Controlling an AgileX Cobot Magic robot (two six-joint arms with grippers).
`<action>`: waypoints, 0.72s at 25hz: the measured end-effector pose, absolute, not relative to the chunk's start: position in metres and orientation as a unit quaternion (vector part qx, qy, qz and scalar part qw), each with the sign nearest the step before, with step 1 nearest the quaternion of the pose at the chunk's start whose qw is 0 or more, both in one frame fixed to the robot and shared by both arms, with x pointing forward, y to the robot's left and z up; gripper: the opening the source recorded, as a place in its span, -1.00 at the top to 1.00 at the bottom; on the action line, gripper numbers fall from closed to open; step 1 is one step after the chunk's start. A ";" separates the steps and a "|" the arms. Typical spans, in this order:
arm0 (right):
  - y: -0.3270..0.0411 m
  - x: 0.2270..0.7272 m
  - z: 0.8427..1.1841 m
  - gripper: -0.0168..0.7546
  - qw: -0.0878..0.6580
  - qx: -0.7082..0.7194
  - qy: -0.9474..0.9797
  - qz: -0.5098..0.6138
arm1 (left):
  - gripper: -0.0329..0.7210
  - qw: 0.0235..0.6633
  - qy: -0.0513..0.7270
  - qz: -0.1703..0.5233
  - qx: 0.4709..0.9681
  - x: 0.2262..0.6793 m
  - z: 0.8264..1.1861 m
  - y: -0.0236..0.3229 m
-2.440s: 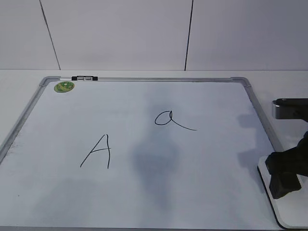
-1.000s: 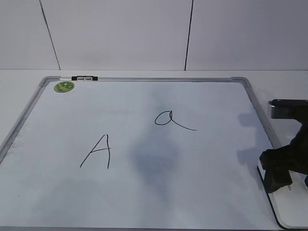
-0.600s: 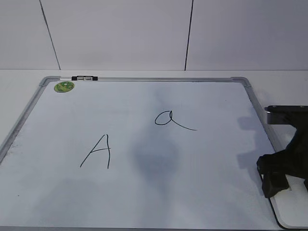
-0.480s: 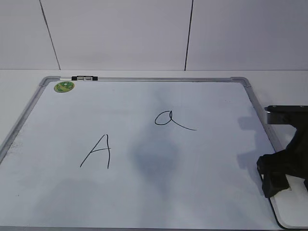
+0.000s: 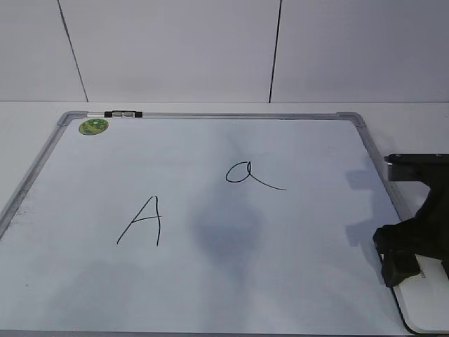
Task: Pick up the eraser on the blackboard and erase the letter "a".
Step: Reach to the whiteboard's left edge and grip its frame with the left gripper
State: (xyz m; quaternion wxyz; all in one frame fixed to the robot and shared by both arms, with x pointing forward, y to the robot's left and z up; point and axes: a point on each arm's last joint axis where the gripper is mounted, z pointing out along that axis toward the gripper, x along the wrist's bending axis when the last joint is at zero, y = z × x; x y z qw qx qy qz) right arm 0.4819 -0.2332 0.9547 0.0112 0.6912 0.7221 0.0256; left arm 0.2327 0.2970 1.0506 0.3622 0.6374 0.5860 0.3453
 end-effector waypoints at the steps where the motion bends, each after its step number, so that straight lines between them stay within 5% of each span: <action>1: -0.233 0.482 0.953 -0.74 0.010 0.691 0.722 0.024 | 0.29 0.362 0.586 0.345 0.637 0.233 1.051 0.297; 18: -0.233 0.483 0.952 -0.55 0.011 0.691 0.723 0.024 | 0.29 0.362 0.586 0.345 0.637 0.233 1.051 0.297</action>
